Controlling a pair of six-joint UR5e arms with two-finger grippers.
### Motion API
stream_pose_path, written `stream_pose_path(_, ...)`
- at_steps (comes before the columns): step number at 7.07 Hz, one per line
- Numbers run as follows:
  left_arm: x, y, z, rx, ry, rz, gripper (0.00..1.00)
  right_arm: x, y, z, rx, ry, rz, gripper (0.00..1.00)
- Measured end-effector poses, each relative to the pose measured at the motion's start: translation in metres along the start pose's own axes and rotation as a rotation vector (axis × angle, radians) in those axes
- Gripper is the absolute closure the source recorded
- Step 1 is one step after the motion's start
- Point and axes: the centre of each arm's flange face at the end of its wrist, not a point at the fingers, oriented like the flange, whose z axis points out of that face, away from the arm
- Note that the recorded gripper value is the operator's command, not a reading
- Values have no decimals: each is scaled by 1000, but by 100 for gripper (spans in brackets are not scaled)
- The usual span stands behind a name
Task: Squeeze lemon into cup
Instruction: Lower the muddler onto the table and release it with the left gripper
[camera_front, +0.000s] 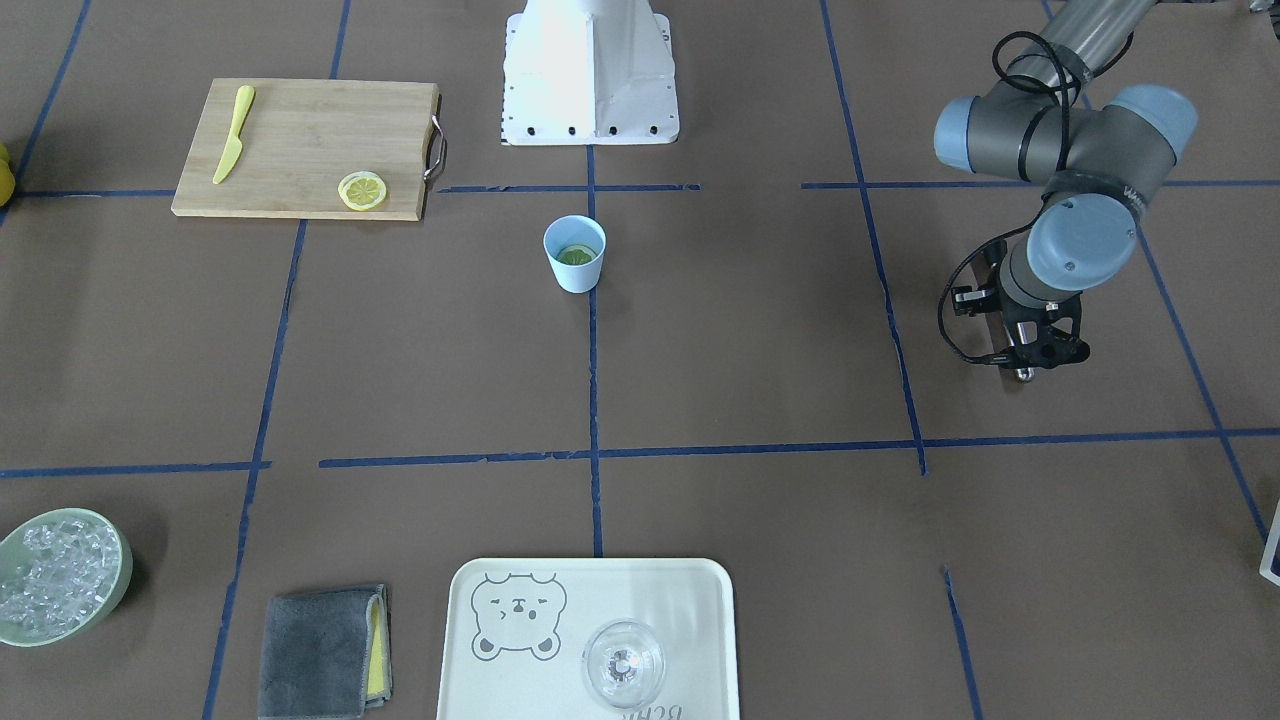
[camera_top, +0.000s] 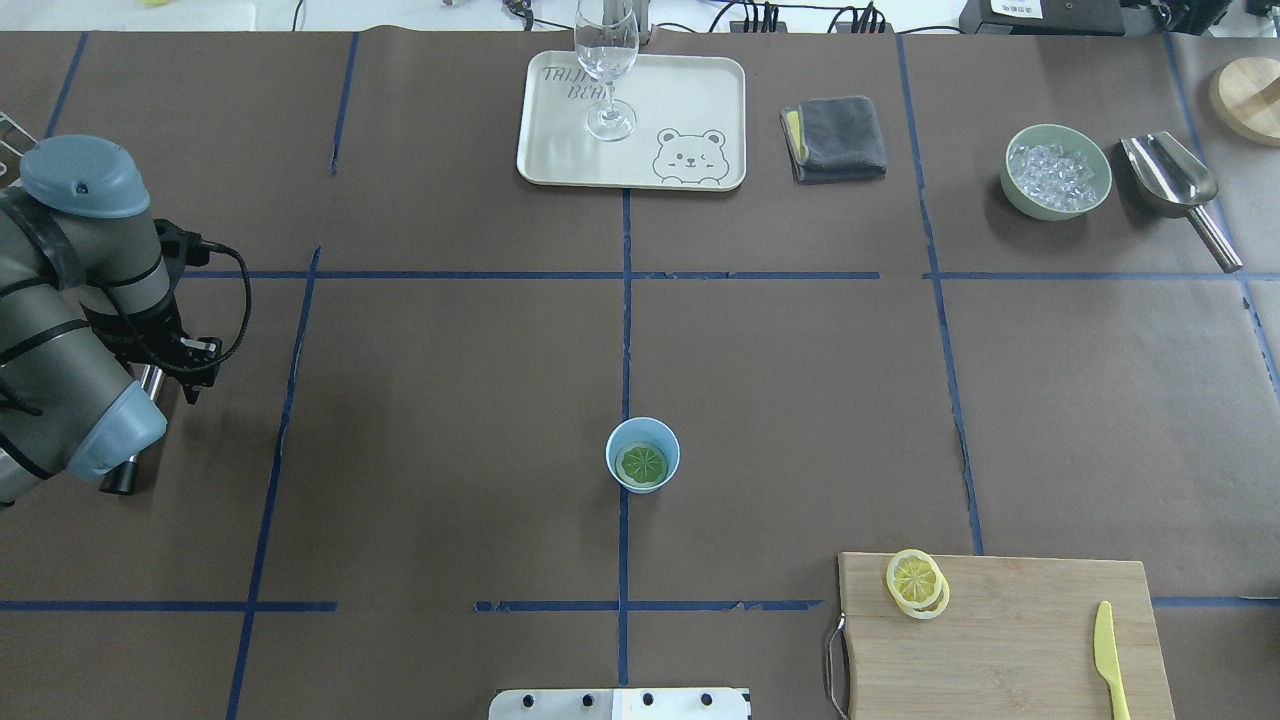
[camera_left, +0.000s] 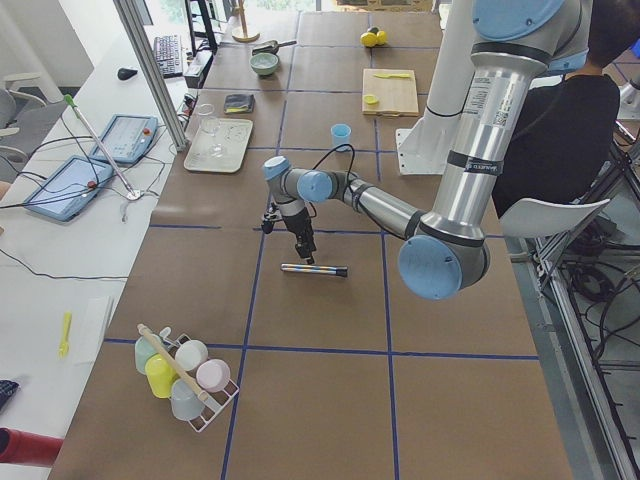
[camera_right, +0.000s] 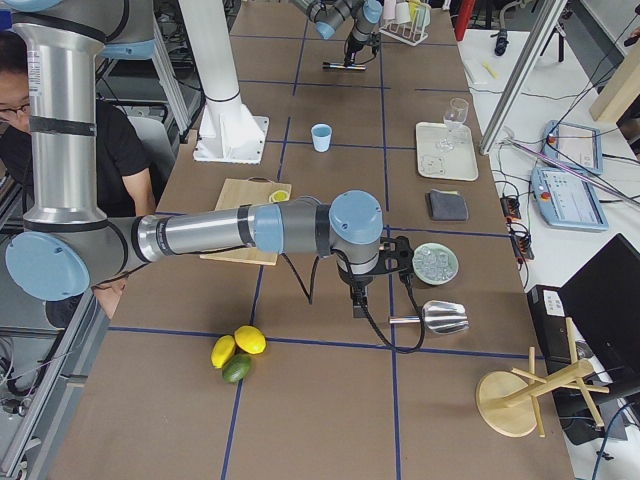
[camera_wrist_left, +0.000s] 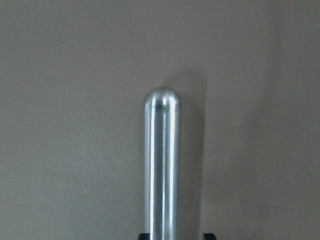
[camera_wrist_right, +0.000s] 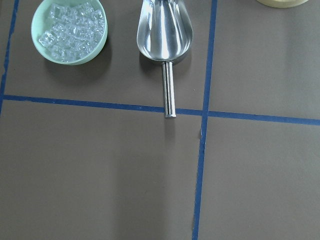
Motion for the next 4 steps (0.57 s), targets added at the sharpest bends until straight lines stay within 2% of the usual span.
stream_pose_path(2,-16,-11,-47,73,44,-30,0,0,0,0,0,-1,0,0)
stream_pose_path(4,-57,-22,-125,194,125,-77,0,0,0,1,-1,-4,2,0)
